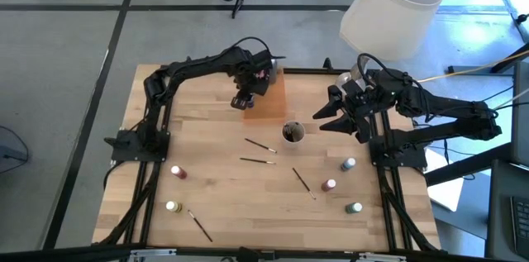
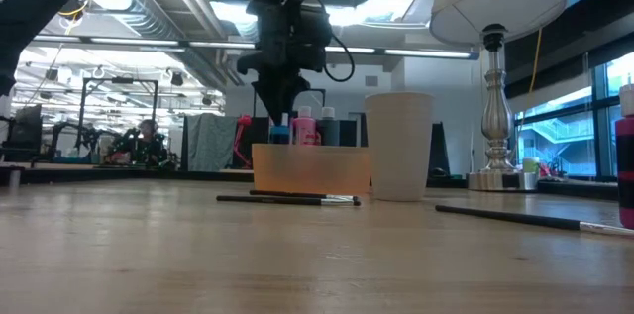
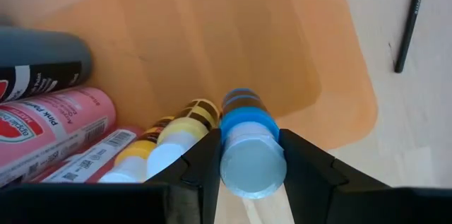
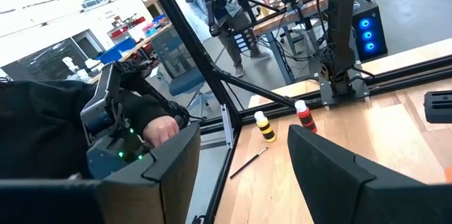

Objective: Pick & Place Paint Supplies
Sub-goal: Put the blue paint bottle into the orange bin, then put the light yellow paint bottle into the orange bin

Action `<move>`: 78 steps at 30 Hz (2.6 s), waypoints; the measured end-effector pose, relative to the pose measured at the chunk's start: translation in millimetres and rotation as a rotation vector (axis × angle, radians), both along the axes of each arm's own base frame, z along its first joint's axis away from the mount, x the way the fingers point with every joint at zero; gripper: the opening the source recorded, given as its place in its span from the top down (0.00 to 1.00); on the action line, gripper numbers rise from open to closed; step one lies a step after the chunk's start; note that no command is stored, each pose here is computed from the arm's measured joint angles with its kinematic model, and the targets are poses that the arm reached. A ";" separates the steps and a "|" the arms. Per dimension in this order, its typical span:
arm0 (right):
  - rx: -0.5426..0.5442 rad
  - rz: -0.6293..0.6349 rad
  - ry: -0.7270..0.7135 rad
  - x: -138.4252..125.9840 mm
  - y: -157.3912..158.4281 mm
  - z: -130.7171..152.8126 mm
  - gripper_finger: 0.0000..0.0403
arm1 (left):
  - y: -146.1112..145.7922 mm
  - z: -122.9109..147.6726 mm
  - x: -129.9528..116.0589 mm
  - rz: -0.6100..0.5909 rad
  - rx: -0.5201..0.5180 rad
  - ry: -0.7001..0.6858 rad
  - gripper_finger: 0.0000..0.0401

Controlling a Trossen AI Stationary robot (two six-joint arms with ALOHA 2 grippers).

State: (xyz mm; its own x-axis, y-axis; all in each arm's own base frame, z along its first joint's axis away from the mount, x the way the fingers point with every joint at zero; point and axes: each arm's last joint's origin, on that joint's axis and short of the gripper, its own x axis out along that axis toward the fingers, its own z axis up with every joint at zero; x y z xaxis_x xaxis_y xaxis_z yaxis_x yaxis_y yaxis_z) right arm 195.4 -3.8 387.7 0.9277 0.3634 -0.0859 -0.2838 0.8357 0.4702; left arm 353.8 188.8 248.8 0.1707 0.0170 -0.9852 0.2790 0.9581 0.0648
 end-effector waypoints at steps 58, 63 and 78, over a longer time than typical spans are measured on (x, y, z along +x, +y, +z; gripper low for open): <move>0.006 0.000 -0.005 0.2 0.1 0.7 0.45 | 0.6 -8.2 -0.6 0.102 0.016 0.071 0.50; 0.006 0.000 -0.005 0.2 0.1 0.7 0.45 | -4.2 4.9 -3.7 0.128 0.057 0.053 0.50; 0.007 0.019 -0.005 0.0 0.6 0.7 0.45 | -43.4 90.6 -31.6 0.170 0.366 -0.121 0.50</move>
State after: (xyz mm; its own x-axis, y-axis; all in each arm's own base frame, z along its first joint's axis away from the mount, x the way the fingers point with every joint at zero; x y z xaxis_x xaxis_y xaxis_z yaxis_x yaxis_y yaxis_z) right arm 195.4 -3.2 388.4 0.9211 0.3814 -0.0784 -0.3019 0.8266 0.4749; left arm 322.2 145.4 339.4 0.2498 0.3998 -0.8819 0.0886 0.8975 0.4320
